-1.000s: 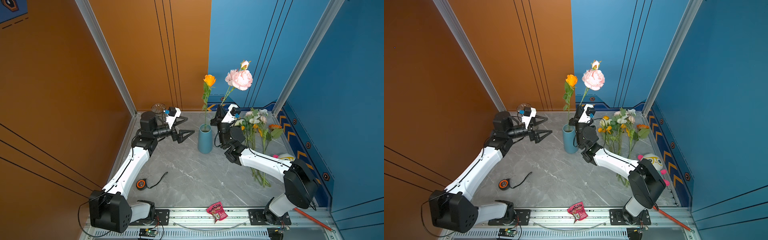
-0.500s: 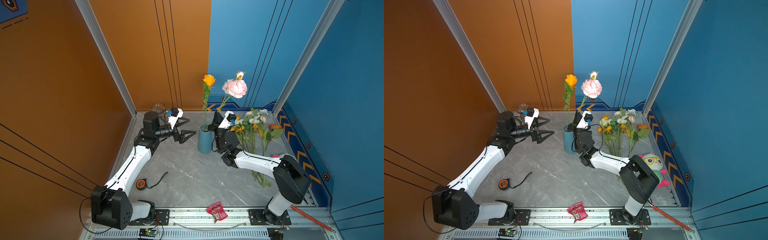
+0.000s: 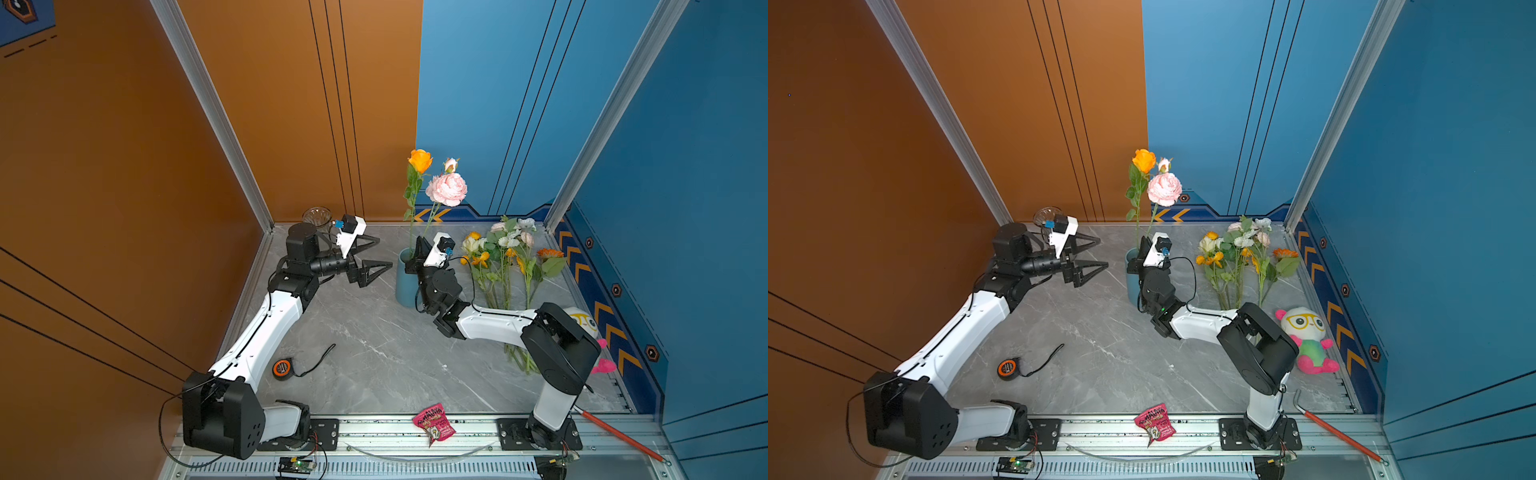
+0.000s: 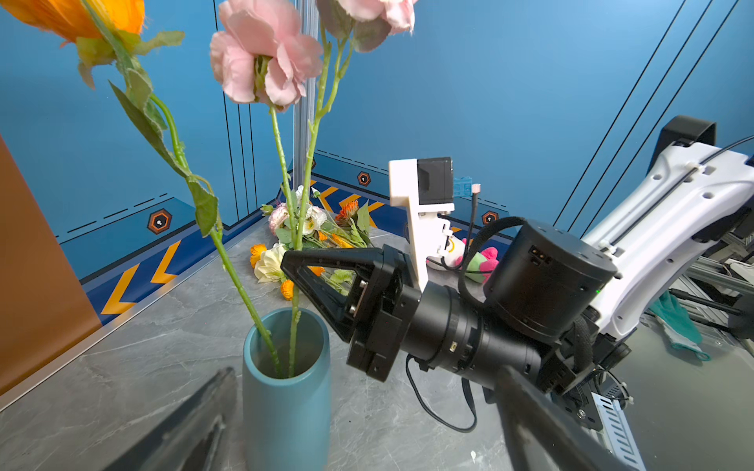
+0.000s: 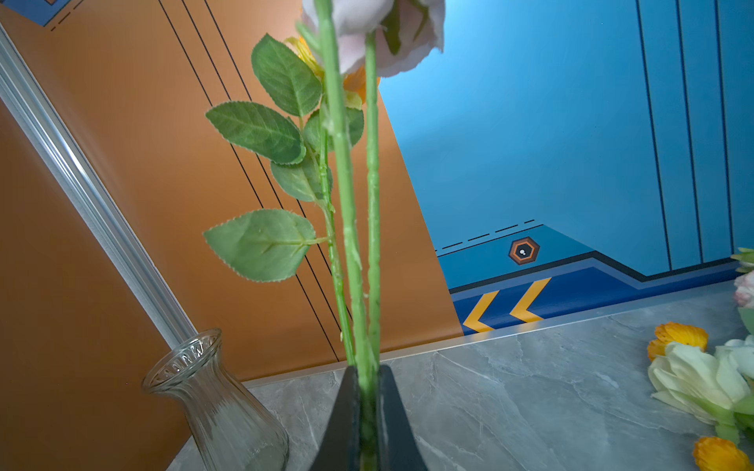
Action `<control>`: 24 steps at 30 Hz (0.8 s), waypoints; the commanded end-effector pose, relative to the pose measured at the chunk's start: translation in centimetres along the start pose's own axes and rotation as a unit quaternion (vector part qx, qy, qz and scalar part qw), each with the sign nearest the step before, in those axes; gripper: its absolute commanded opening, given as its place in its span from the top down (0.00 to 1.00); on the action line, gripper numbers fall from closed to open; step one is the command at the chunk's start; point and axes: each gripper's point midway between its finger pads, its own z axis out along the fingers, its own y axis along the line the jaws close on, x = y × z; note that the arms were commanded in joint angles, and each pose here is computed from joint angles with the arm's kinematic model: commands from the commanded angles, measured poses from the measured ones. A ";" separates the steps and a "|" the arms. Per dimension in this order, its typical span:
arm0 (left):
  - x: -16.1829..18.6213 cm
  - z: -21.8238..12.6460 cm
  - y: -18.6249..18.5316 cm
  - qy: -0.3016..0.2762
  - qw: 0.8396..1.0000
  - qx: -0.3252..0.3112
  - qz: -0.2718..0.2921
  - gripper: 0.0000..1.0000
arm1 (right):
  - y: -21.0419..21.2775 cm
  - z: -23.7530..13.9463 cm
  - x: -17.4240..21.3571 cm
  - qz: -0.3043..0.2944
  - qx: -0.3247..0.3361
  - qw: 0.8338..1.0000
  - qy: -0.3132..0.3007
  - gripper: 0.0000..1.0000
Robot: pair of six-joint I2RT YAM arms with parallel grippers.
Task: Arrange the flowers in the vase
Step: 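Carry the pink peonies over the blue vase with the right gripper, then lower the peony stems into the blue vase and open the right gripper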
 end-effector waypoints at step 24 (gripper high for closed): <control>-0.7 0.1 -1.0 -0.006 1.000 0.023 0.004 0.02 | 0.2 -1.5 -0.2 0.001 -0.001 1.000 0.005 0.72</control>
